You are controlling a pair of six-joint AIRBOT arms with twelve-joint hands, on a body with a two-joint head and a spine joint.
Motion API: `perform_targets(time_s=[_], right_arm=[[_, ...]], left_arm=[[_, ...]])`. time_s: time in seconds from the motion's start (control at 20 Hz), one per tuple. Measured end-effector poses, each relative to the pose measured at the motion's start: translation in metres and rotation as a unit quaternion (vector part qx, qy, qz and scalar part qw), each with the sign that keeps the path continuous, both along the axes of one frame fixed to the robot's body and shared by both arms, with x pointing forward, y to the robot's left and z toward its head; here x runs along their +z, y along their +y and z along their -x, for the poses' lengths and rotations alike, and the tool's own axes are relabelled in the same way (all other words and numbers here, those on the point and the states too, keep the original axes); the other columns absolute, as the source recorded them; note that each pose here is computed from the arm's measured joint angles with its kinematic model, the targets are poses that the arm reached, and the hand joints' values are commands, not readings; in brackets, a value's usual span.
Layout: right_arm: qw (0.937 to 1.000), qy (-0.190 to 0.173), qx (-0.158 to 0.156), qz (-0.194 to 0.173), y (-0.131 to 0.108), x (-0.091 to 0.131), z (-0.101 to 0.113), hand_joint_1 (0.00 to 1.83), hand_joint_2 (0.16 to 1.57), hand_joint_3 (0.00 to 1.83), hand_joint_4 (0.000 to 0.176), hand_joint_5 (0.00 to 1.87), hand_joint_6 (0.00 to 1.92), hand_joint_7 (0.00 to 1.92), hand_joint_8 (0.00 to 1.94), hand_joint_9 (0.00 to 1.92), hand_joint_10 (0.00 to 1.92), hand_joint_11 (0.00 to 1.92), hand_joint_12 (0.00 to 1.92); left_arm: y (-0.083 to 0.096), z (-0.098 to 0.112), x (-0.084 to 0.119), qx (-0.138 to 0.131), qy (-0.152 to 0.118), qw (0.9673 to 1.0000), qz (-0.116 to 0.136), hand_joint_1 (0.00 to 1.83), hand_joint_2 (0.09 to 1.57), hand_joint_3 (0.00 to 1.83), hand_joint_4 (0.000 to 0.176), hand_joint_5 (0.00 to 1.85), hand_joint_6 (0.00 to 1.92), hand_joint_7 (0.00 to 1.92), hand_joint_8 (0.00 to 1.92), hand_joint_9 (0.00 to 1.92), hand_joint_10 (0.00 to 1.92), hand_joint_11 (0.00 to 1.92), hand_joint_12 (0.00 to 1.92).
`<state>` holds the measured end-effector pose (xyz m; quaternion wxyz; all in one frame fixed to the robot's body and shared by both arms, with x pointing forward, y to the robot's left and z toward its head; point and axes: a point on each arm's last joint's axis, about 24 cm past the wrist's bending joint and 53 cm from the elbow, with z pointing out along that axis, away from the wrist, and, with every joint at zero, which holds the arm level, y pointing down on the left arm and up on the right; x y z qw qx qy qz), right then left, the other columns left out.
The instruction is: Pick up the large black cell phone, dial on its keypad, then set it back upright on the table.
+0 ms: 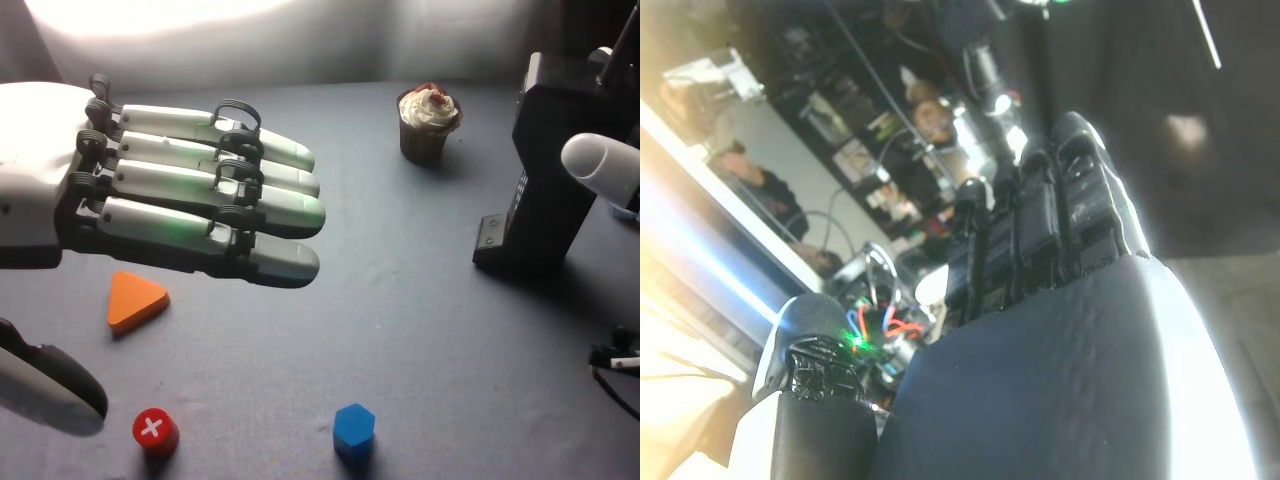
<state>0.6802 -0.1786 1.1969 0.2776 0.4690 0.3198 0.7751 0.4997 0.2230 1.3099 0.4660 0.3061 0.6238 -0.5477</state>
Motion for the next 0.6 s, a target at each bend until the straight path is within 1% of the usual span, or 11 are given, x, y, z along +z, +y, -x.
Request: perform_targets(time_s=[0.05,0.1,0.15,0.2,0.25,0.3,0.35,0.4,0.45,0.55,0.6], right_arm=[[1.0,0.0,0.003,0.0,0.003,0.001,-0.001,0.9,1.04,0.01,0.0,0.22,0.01,0.22,0.01,0.25,0.01,0.0,0.78],[1.0,-0.002,0.004,-0.003,0.005,0.004,-0.001,0.9,1.05,0.01,0.0,0.25,0.01,0.25,0.01,0.3,0.02,0.0,0.89],[1.0,-0.004,0.005,-0.004,0.006,0.005,-0.002,0.97,1.04,0.0,0.0,0.38,0.02,0.38,0.02,0.46,0.04,0.08,1.04],[0.9999,-0.007,0.006,-0.003,0.007,0.008,-0.002,0.97,1.04,0.0,0.0,0.38,0.02,0.38,0.02,0.46,0.04,0.08,1.04],[0.9999,-0.009,0.006,-0.002,0.006,0.009,-0.004,1.05,1.09,0.01,0.0,0.49,0.02,0.54,0.03,0.63,0.08,0.22,1.18],[0.9999,-0.011,0.004,-0.004,0.005,0.011,-0.005,1.19,1.09,0.0,0.0,0.76,0.03,0.91,0.05,0.95,0.18,0.61,1.16],[0.9999,-0.013,0.001,-0.001,0.004,0.013,-0.007,1.19,1.09,0.0,0.0,0.76,0.03,0.91,0.05,0.95,0.18,0.61,1.16],[0.9999,-0.013,-0.001,0.0,0.003,0.013,-0.008,1.24,1.12,0.02,0.0,0.8,0.86,1.04,0.81,1.03,0.29,0.78,1.06],[0.9999,-0.013,-0.004,-0.001,0.001,0.015,-0.01,1.37,1.13,0.0,0.0,0.93,0.93,0.92,1.09,0.92,1.21,0.92,1.14],[0.9999,-0.012,0.003,0.003,0.005,0.015,-0.01,1.37,1.13,0.0,0.0,0.93,0.93,0.92,1.09,0.92,1.21,0.92,1.14],[0.9999,-0.013,0.007,0.006,0.008,0.015,-0.009,1.37,1.12,0.0,0.0,0.95,0.92,0.92,1.09,0.94,1.23,0.94,1.15]], left_arm=[[0.0,0.0,0.0,0.0,0.0,1.0,-0.001,0.03,1.23,0.0,0.015,0.17,0.0,0.09,0.0,0.07,0.0,0.0,0.18],[0.0,0.0,-0.001,-0.001,0.0,1.0,-0.002,0.03,1.23,0.0,0.012,0.17,0.0,0.08,0.0,0.07,0.0,0.0,0.16],[0.0,0.0,-0.001,-0.001,0.0,1.0,-0.002,0.04,1.23,0.0,0.016,0.17,0.0,0.08,0.0,0.06,0.0,0.0,0.15],[-0.001,0.0,-0.002,-0.002,0.001,1.0,-0.002,0.04,1.23,0.0,0.016,0.17,0.0,0.08,0.0,0.06,0.0,0.0,0.15],[-0.002,0.0,-0.002,-0.004,0.001,1.0,-0.002,0.02,1.23,0.0,0.019,0.16,0.0,0.07,0.0,0.05,0.0,0.0,0.12],[-0.002,0.0,-0.002,-0.004,0.001,1.0,-0.002,0.02,1.23,0.0,0.02,0.15,0.0,0.06,0.0,0.05,0.0,0.0,0.1],[-0.002,0.0,-0.002,-0.003,0.001,1.0,-0.002,0.02,1.23,0.0,0.02,0.15,0.0,0.06,0.0,0.05,0.0,0.0,0.1],[-0.002,0.0,-0.002,-0.004,0.001,1.0,-0.002,0.02,1.23,0.0,0.019,0.16,0.0,0.06,0.0,0.06,0.0,0.0,0.12],[-0.002,0.0,-0.002,-0.004,0.001,1.0,-0.002,0.02,1.23,0.0,0.018,0.15,0.0,0.05,0.0,0.05,0.0,0.0,0.1],[-0.002,0.0,-0.002,-0.004,0.0,1.0,-0.003,0.02,1.23,0.0,0.018,0.15,0.0,0.05,0.0,0.05,0.0,0.0,0.1],[-0.003,0.001,-0.003,-0.005,-0.001,1.0,-0.004,0.03,1.23,0.0,0.016,0.16,0.0,0.07,0.0,0.06,0.0,0.0,0.13]])
